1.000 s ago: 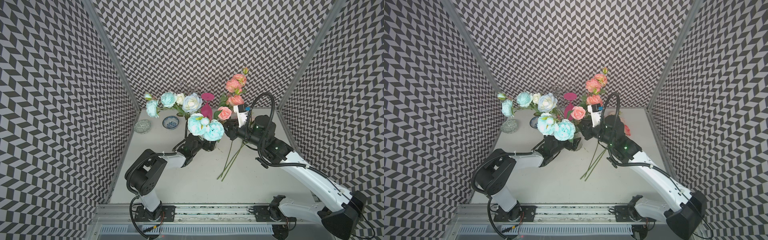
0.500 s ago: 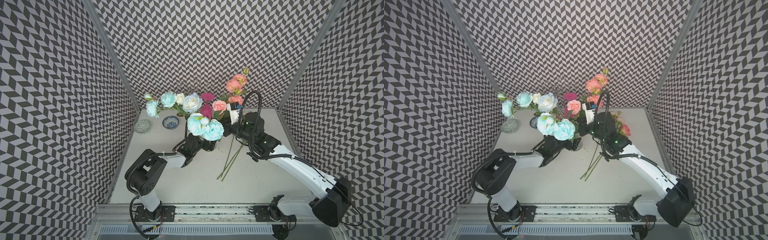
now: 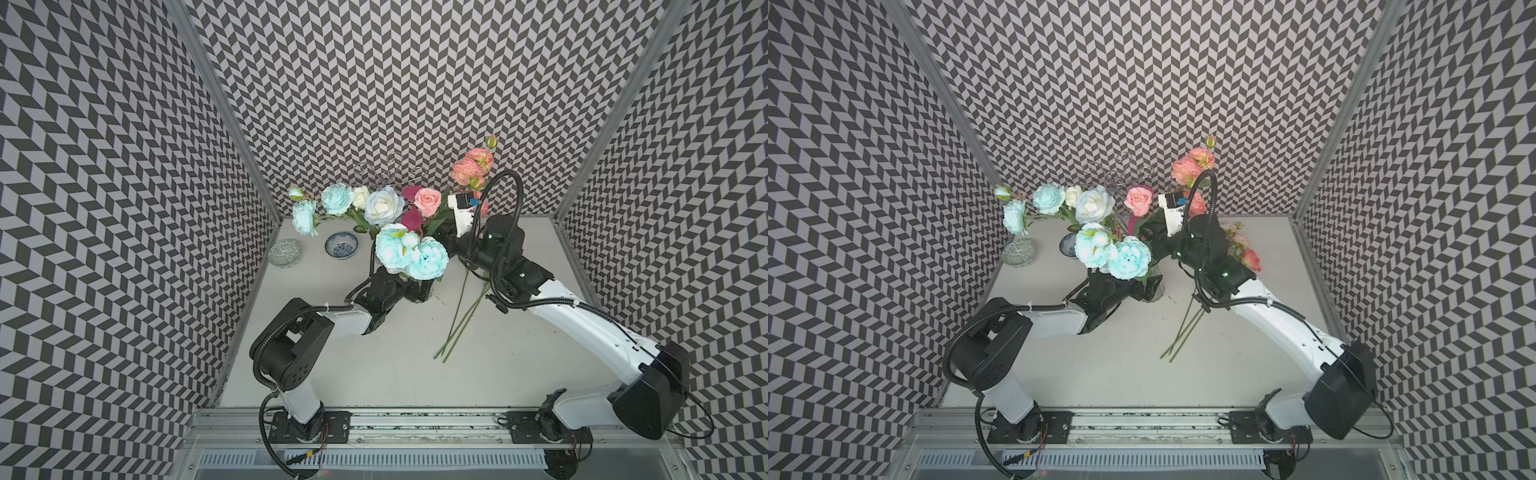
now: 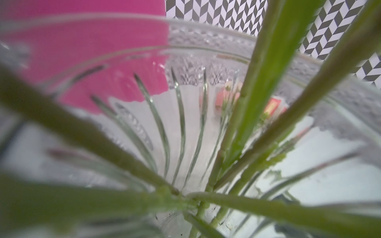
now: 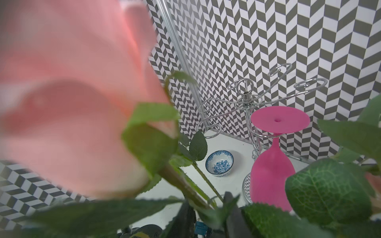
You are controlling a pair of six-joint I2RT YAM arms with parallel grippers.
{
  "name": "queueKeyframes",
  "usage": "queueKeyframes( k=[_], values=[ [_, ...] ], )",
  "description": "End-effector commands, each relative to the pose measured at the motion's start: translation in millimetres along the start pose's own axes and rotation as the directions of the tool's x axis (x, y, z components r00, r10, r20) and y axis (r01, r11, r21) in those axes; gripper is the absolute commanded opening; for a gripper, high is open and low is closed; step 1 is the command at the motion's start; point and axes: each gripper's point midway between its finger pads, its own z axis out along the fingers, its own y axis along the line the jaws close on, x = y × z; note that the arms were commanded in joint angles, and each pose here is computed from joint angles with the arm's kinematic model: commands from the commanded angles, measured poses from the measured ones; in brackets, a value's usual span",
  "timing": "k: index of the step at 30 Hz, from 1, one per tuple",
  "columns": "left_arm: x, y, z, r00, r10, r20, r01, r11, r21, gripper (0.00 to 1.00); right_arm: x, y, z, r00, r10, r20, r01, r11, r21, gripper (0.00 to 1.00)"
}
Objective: Pick out pink flowers from the vase
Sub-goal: Pick up the flower from the vase, then place the flower at the center of the board.
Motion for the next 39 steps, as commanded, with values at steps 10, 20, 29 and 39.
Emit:
queueKeyframes(
  k=[10,20,29,39],
  values=[
    [27,-3,2,0.996,-0.031,-0.078,0.032,0.999,0.016,1.0,-67,13,-38,0.982,-0.048,0.185,0.043,0.999,0.03,0.02],
    [28,-3,2,0.996,-0.032,-0.078,0.033,0.999,0.016,1.0,-137,18,-120,0.953,-0.165,0.254,0.112,0.971,0.209,0.02],
    [28,0,1,0.997,-0.014,-0.081,0.015,1.0,0.003,1.0,-206,23,-226,0.931,-0.193,0.31,0.06,0.918,0.392,0.01],
    [28,0,1,0.997,-0.009,-0.08,0.009,1.0,-0.001,1.0,-202,-18,-260,0.969,-0.104,0.224,-0.064,0.769,0.635,0.0]
  ],
)
